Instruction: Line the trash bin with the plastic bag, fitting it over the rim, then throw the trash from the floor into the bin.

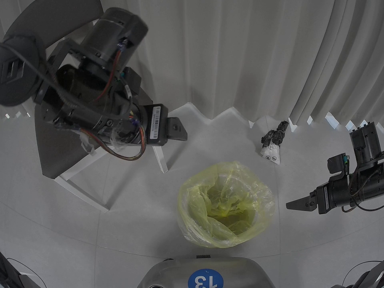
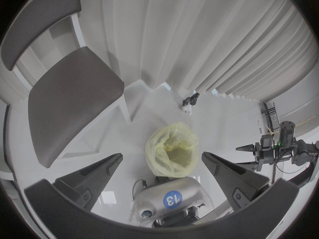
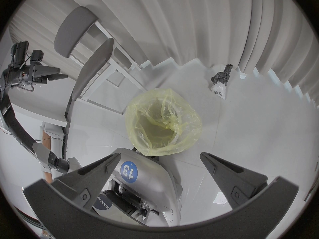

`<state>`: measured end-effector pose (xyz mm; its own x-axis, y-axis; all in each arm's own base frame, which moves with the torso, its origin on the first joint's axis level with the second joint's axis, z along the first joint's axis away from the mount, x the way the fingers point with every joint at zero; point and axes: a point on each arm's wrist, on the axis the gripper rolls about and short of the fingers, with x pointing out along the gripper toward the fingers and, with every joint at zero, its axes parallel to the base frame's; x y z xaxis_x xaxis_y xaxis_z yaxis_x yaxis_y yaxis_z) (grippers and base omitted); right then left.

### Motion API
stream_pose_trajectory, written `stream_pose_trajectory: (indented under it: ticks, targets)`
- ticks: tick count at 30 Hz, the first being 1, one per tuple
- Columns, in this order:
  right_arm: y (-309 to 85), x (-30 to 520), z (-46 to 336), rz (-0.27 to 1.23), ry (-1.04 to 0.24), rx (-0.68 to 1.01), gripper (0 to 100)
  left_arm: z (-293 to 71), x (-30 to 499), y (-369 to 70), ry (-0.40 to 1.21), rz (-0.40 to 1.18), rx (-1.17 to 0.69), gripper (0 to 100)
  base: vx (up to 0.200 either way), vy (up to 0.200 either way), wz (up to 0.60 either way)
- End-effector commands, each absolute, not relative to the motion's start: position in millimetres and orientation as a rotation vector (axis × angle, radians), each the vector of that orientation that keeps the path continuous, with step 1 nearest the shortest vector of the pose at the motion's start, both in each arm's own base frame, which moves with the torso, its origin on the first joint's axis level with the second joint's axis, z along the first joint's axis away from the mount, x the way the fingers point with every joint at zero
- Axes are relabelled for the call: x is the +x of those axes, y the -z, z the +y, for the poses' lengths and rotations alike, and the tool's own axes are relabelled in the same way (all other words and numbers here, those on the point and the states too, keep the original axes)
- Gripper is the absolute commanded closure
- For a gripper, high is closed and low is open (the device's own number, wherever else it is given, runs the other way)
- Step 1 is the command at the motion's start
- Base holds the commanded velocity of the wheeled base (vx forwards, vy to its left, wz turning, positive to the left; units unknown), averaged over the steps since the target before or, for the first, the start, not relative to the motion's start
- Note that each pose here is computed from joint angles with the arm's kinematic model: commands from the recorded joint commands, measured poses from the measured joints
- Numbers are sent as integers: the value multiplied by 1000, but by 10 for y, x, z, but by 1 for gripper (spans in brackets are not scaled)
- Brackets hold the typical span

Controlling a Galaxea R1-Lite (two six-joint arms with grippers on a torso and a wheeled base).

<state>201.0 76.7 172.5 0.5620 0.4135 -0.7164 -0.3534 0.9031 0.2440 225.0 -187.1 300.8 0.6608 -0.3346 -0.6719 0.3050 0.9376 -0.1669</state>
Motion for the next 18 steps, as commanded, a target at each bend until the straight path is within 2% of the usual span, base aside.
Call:
stream_pose_trajectory:
  ticks: [1, 2, 11, 18]
  targets:
    - [-1723, 2025, 770, 866, -458, 77, 0, -1569, 2069, -2898, 514, 639, -62, 0, 0, 0, 0]
    - [-1721, 2032, 773, 866, -458, 77, 0, -1603, 2070, -2880, 531, 645, -66, 0, 0, 0, 0]
    - [-1764, 2068, 782, 853, -457, 82, 0, -1830, 2111, -2716, 552, 697, -101, 0, -200, 0, 0]
    - [-1801, 2086, 789, 835, -460, 82, 0, -2031, 2283, -2531, 525, 728, -131, 0, 0, 0, 0]
